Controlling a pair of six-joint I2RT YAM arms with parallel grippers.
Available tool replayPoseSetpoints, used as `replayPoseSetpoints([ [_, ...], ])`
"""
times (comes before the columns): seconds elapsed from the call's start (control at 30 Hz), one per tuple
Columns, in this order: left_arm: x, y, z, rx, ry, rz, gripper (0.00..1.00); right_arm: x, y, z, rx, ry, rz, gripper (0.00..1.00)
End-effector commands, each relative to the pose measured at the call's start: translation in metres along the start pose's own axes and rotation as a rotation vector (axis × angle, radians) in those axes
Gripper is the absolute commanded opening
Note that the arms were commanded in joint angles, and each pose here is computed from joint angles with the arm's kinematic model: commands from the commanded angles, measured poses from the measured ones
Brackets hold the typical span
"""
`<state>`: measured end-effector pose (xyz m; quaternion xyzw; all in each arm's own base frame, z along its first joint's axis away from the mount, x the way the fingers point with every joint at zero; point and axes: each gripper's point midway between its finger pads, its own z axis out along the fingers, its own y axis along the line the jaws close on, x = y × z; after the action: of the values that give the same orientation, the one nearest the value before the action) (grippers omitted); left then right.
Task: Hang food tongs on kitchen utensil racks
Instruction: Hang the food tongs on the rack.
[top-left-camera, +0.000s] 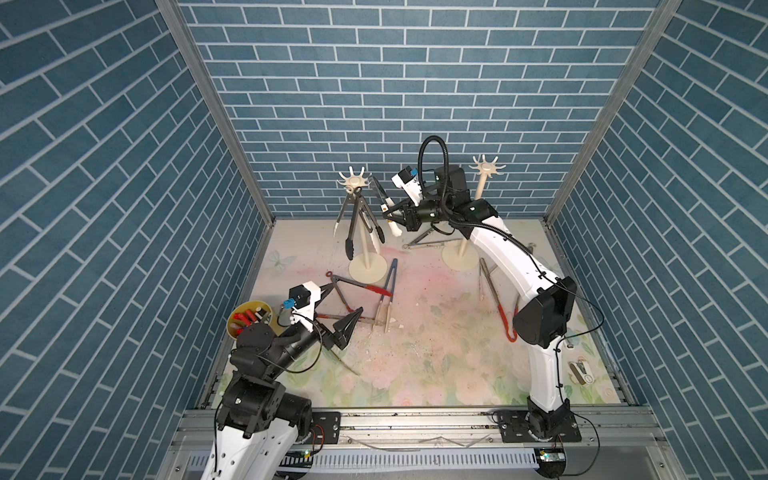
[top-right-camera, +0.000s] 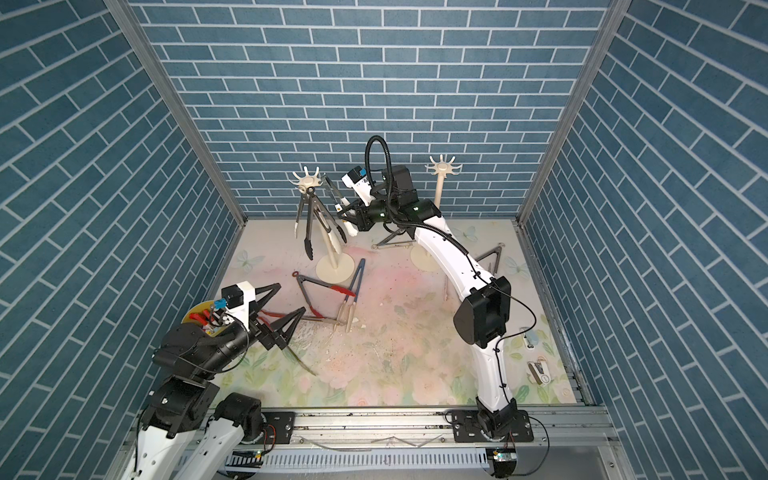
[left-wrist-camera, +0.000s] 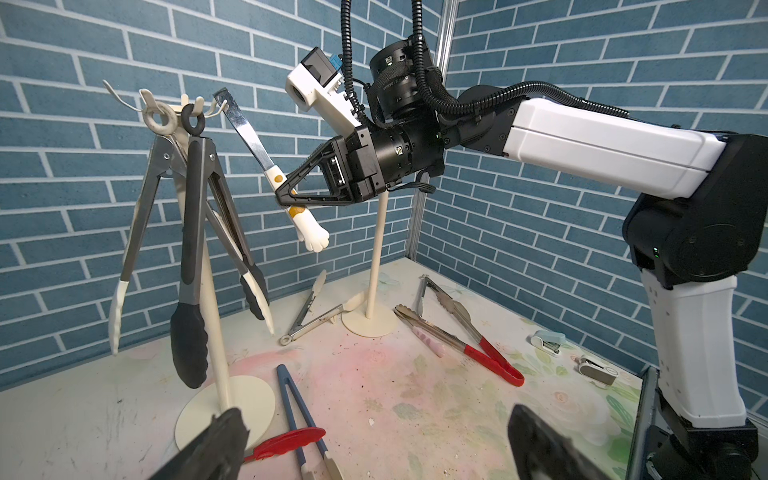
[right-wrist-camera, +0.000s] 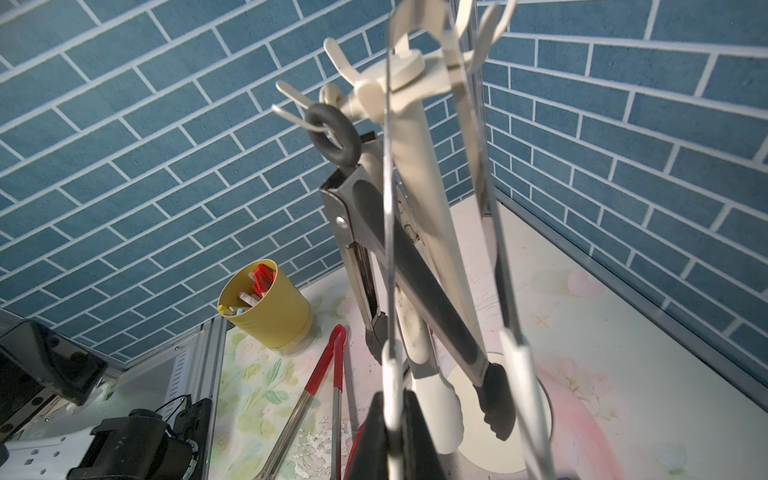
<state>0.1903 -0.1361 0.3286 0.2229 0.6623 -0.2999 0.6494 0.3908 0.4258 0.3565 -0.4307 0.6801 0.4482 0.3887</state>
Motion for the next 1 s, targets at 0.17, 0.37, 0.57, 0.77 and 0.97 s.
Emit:
replayPoseSetpoints([
  [0.17, 0.001, -0.002, 0.000, 0.008, 0.005, 0.000, 0.99, -0.028, 0.031, -0.017, -0.050, -0.068, -0.106, 0.00],
  [0.37, 0.000, -0.002, 0.000, 0.010, 0.002, 0.002, 0.99, -0.025, 0.037, -0.014, -0.069, -0.056, -0.111, 0.00],
  [0.57, 0.000, -0.002, -0.001, 0.008, 0.002, 0.002, 0.99, -0.018, 0.035, -0.009, -0.069, -0.035, -0.096, 0.00],
  [0.77, 0.000, -0.003, -0.001, 0.009, 0.003, 0.002, 0.99, -0.007, 0.028, -0.003, -0.064, -0.010, -0.073, 0.00],
  [0.97, 0.001, -0.003, -0.001, 0.008, 0.003, 0.001, 0.99, 0.001, 0.022, 0.003, -0.056, 0.010, -0.056, 0.00],
])
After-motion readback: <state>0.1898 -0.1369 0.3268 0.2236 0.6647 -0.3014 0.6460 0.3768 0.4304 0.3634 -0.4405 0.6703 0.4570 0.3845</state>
